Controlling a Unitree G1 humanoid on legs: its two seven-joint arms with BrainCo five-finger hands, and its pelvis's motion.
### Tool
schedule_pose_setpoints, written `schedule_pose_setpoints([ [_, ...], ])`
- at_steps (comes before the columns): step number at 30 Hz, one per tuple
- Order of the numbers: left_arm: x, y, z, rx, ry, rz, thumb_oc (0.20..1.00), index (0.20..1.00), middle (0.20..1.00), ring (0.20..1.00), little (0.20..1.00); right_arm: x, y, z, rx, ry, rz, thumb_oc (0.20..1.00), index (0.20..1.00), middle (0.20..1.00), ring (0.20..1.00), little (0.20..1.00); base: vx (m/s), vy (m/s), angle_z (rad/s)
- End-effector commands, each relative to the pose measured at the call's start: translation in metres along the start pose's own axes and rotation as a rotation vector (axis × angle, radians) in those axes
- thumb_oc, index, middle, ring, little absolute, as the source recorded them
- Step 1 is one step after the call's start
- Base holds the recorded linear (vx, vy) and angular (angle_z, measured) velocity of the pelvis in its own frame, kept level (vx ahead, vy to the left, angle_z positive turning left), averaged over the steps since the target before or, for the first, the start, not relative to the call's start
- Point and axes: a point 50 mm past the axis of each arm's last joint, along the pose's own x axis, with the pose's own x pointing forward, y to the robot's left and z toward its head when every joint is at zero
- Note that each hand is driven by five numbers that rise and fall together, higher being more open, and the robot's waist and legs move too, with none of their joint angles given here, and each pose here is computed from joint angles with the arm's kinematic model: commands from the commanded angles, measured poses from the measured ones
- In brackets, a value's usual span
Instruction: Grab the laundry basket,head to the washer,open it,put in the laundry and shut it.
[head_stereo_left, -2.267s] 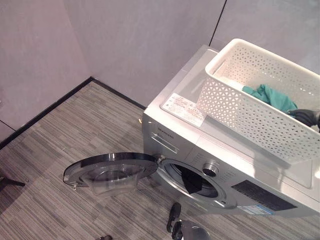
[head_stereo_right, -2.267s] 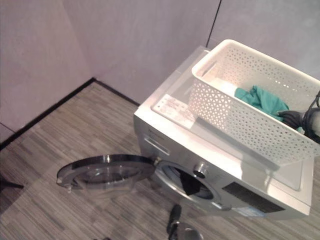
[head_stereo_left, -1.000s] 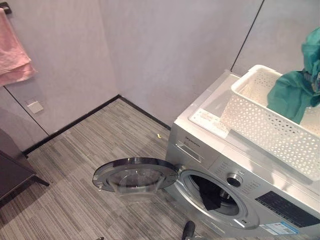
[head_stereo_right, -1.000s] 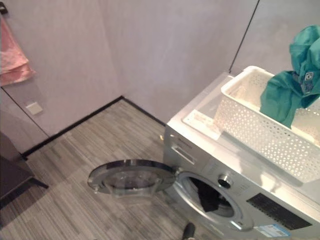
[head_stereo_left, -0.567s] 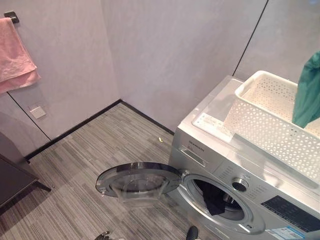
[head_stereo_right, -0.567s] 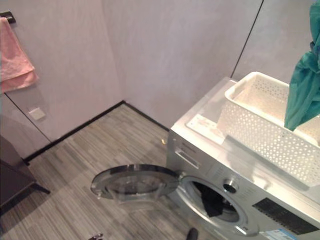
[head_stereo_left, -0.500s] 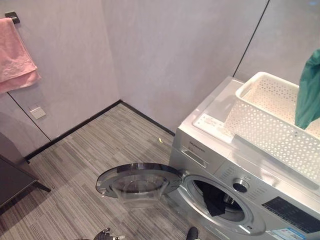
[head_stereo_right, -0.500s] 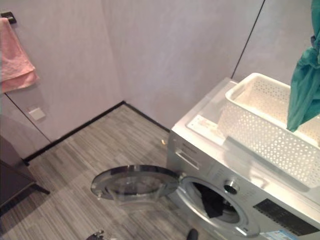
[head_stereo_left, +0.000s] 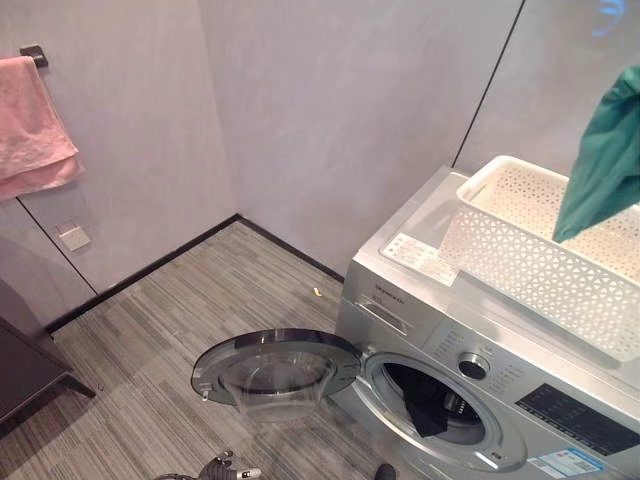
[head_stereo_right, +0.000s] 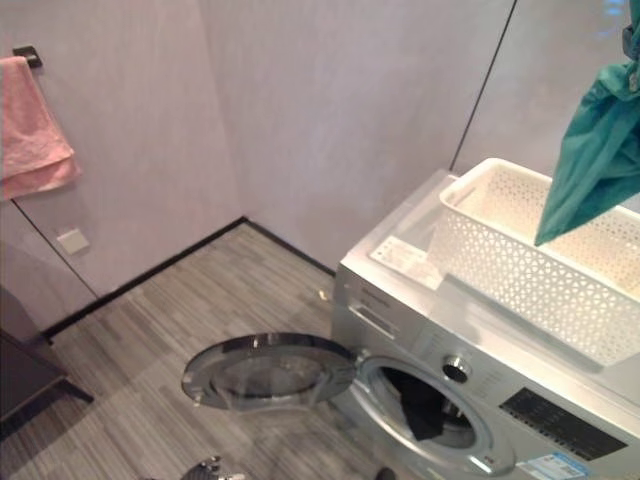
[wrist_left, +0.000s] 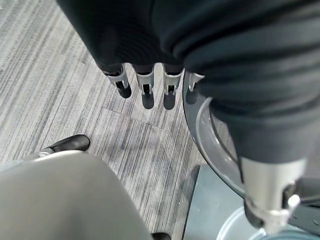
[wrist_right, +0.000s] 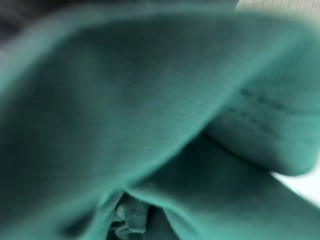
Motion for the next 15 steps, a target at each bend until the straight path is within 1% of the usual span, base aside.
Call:
schedule_pose_setpoints([
  [1, 0.001, 0.01, 0.01, 0.049, -0.038, 0.027, 1.0, 1.0, 1.0, 1.0, 1.0, 0.022, -0.045, 0.034, 0.074, -0.091, -0.234, 0.2, 0.2, 0.2, 0.2, 0.2, -0.03, 0.015, -0.04],
  [9, 0.002, 0.004, 0.004, 0.026, -0.003, 0.031, 1.0, 1.0, 1.0, 1.0, 1.0, 0.021, -0.068, 0.047, 0.112, -0.154, -0.335, 0.2, 0.2, 0.2, 0.2, 0.2, -0.02, 0.009, -0.08],
  [15, 0.001, 0.001, -0.004, 0.005, 0.031, 0.035, 1.0, 1.0, 1.0, 1.0, 1.0, 0.009, -0.079, 0.048, 0.123, -0.201, -0.404, 0.2, 0.2, 0.2, 0.2, 0.2, 0.0, -0.002, -0.01],
])
